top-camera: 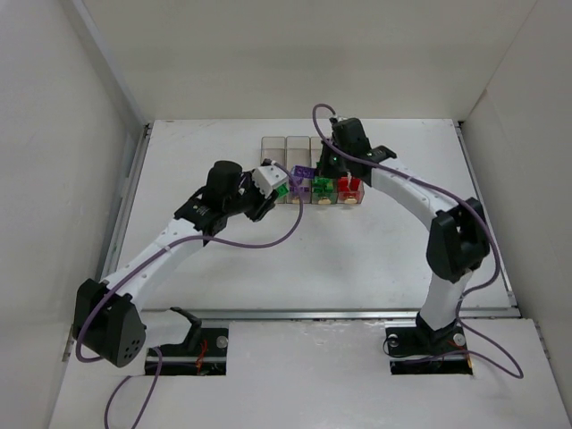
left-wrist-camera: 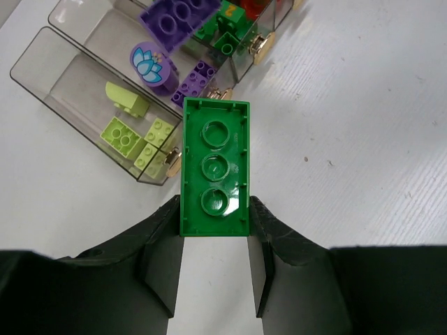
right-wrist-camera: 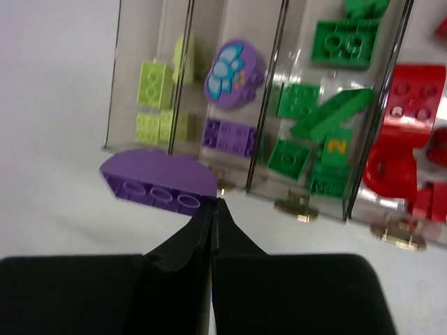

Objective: Sort the legos into containers by color

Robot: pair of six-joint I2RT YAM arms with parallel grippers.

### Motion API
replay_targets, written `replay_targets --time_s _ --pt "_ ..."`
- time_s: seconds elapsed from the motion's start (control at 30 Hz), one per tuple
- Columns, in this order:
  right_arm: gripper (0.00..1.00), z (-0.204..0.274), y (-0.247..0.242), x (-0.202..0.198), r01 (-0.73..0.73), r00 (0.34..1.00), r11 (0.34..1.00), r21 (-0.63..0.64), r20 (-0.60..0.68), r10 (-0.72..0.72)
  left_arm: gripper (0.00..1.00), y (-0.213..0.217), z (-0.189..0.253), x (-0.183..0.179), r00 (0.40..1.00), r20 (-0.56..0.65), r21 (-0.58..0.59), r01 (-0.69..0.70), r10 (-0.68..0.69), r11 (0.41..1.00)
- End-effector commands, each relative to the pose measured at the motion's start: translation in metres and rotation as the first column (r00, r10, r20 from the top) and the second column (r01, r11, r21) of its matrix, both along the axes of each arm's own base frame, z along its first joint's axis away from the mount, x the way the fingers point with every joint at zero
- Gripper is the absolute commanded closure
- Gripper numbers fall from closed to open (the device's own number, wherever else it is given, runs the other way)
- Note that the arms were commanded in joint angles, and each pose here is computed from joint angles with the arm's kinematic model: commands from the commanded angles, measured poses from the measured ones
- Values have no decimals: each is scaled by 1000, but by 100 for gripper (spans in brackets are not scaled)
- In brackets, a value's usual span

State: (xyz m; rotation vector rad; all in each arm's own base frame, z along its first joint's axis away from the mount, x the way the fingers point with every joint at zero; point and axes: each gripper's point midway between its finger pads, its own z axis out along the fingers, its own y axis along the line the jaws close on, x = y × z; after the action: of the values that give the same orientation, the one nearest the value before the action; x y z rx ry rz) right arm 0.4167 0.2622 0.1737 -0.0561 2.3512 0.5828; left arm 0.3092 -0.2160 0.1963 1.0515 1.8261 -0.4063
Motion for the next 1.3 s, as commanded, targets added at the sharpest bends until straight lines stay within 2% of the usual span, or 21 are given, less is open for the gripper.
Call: replay_targets --time_s 0.0,0.1,0.13,0.17,0.27,0.47,0.6,0.63,0.73,0.83,0.9,1.07,1.17,1.2,1.27 --pt "100 21 9 49 69 992 997 38 108 -72 100 4 15 4 998 50 -46 -38 40 998" --pt "98 6 24 79 63 995 998 12 83 -64 100 5 16 9 997 59 -51 -46 49 998" --pt "98 20 27 83 63 992 998 28 110 -65 100 5 16 9 997 59 -51 -46 49 998" --pt "98 4 30 89 63 994 998 14 86 -64 100 5 16 9 997 59 -51 -46 49 998" --pt "98 0 37 101 68 994 997 24 89 -70 100 4 19 17 996 65 -55 -55 59 997" --pt "100 -6 14 129 178 980 982 59 85 -182 100 9 18 33 994 55 -58 -89 92 994" --pt "100 -2 14 142 179 976 980 82 108 -188 100 8 18 42 993 47 -63 -102 105 993" --pt "100 -16 11 144 180 980 981 69 76 -185 100 10 18 43 993 45 -66 -103 106 992" --pt "94 -30 10 149 187 981 980 65 46 -190 100 8 16 47 993 44 -66 -103 106 993" --pt "63 -32 17 148 154 987 984 86 31 -158 100 11 16 49 992 44 -66 -112 115 992" --pt "55 -33 21 149 123 992 985 118 26 -127 100 10 17 51 992 44 -66 -112 115 992" --pt "48 -21 33 144 60 997 983 171 35 -67 100 9 17 51 993 42 -69 -104 107 992" --pt "48 -5 25 137 58 996 981 186 55 -69 100 5 14 49 996 29 -73 -85 87 994" --pt "48 21 17 137 60 991 976 209 104 -83 100 4 10 49 997 19 -72 -77 79 994" --pt "48 36 3 134 67 987 972 226 128 -98 100 -1 10 48 999 10 -83 -52 53 995"
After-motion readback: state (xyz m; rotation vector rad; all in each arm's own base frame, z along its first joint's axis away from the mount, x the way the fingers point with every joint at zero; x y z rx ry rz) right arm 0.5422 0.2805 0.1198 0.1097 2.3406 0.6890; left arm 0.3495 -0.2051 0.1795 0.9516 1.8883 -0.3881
